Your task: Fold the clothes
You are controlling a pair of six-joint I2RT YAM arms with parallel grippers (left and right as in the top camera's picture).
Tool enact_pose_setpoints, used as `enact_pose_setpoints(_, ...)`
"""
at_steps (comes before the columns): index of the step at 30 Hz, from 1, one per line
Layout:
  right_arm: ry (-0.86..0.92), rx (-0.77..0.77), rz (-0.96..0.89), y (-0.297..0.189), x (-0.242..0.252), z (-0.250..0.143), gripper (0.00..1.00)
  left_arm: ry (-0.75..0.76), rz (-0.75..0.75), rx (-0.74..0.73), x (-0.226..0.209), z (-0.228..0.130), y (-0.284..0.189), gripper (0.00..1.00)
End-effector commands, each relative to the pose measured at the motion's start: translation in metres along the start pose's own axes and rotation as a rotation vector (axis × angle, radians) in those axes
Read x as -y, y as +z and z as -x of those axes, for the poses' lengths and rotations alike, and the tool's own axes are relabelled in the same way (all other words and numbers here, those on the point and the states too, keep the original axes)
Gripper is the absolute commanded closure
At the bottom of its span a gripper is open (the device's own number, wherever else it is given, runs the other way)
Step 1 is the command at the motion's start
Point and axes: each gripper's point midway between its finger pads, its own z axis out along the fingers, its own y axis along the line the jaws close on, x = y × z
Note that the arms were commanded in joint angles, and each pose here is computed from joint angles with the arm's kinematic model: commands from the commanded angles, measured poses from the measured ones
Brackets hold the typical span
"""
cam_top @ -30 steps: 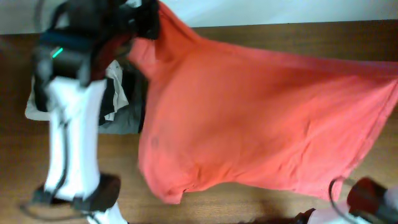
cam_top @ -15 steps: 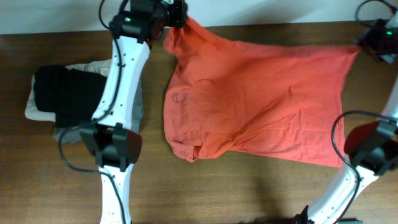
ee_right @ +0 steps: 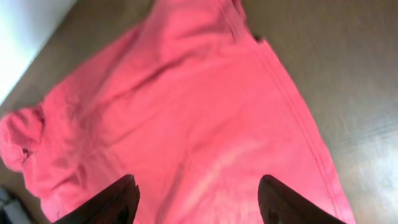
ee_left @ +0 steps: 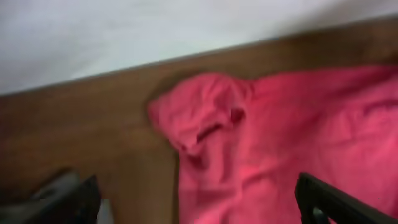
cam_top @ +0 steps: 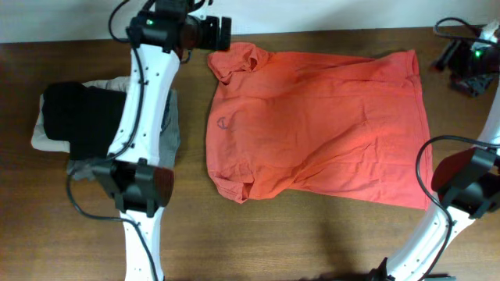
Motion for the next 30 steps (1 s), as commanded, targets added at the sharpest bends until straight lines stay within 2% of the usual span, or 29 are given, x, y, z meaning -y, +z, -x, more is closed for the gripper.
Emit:
enact_pose_setpoints(1, -0.049, -0.003, -0.010, -0.033, -0.006, -0.018, 0.34, 0.095, -0.020, 0.039, 0.026, 0.010, -0.056, 0.01)
enact_pose_setpoints(2, -0.051, -0.029, -0.014, -0.033, -0.004, -0.025, 0.34, 0.108, -0.019, 0.015, 0.028, 0.004, -0.056, 0.03)
enact_pose_setpoints(3, -0.064, -0.047, -0.017, -0.033, -0.004, -0.029, 0.36, 0.109, -0.019, -0.005, 0.028, -0.001, -0.056, 0.17)
enact_pose_setpoints(4, -0.081, -0.063, -0.019, -0.035, -0.003, -0.034, 0.38, 0.108, -0.018, -0.021, 0.028, -0.005, -0.059, 0.25)
enact_pose_setpoints(6, -0.106, -0.070, -0.019, -0.044, -0.005, -0.041, 0.39, 0.106, -0.012, -0.034, 0.026, -0.009, -0.067, 0.32)
enact_pose_setpoints(11, -0.174, 0.086, 0.004, -0.109, -0.026, -0.051, 0.37, 0.117, -0.010, 0.006, 0.034, -0.006, -0.122, 0.31)
enact_pose_setpoints(15, -0.221, 0.252, 0.026, -0.174, -0.043, -0.070, 0.34, 0.081, 0.116, 0.014, 0.015, -0.016, -0.174, 0.31)
enact_pose_setpoints(20, -0.168, 0.445, 0.002, -0.244, -0.046, -0.104, 0.29, -0.025, 0.217, -0.023, -0.001, -0.043, -0.220, 0.31)
enact_pose_setpoints(22, -0.121, 0.491, -0.023, -0.259, -0.041, -0.112, 0.26, -0.052, 0.215, -0.073, 0.001, -0.056, -0.223, 0.27)
enact_pose_setpoints(24, -0.058, 0.504, -0.038, -0.264, -0.036, -0.117, 0.14, -0.061, 0.182, -0.161, 0.006, -0.073, -0.207, 0.21)
enact_pose_setpoints(26, -0.053, 0.484, -0.043, -0.258, -0.034, -0.116, 0.07, -0.065, 0.147, -0.245, 0.011, -0.089, -0.187, 0.20)
enact_pose_setpoints(30, -0.029, 0.383, -0.064, -0.228, -0.026, -0.113, 0.05, -0.080, 0.114, -0.398, 0.014, -0.126, -0.138, 0.18)
